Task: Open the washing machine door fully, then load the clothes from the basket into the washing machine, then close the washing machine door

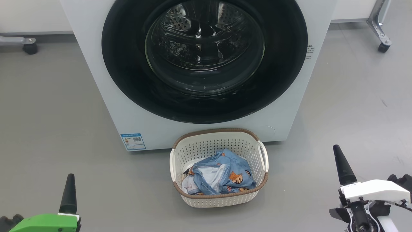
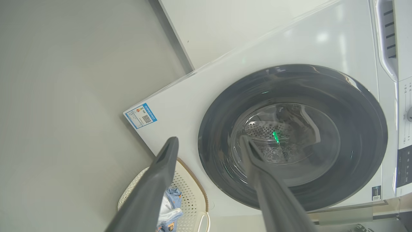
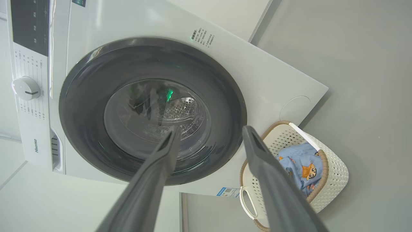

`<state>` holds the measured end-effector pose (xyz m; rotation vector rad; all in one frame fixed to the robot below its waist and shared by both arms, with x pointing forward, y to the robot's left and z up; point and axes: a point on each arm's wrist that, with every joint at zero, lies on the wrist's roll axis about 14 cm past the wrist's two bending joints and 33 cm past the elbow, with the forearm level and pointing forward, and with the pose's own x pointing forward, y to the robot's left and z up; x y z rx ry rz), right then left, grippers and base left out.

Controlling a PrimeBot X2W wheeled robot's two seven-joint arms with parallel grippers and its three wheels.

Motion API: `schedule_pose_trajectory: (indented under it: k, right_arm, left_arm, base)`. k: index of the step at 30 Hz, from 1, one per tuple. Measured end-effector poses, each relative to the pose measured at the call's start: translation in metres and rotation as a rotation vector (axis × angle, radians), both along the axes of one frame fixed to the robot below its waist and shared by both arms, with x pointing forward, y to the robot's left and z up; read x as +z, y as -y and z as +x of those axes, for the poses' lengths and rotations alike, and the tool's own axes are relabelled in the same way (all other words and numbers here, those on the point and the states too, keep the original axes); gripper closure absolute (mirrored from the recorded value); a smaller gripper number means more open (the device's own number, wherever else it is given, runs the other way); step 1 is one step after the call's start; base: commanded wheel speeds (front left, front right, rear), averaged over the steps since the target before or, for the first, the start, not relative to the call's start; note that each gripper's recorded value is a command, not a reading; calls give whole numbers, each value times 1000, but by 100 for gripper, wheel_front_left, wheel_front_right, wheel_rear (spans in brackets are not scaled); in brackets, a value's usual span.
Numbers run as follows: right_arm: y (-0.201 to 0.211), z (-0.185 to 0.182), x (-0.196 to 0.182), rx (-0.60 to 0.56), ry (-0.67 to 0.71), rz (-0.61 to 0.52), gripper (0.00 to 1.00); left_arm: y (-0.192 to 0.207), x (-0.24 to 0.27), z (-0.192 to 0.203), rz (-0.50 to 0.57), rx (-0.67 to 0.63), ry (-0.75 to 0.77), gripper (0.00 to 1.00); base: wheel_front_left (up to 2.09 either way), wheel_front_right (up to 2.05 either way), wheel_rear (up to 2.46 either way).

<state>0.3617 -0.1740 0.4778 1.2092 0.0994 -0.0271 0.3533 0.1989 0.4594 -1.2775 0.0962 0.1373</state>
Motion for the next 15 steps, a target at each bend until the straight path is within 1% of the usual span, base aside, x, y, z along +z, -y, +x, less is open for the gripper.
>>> schedule_pose_trajectory:
  k: [15]
  right_arm:
    - [-19, 6, 24, 106, 113, -338, 0]
  left_arm:
    - [-4, 17, 1, 361, -59, 49, 0]
  base:
    - [0, 0, 0]
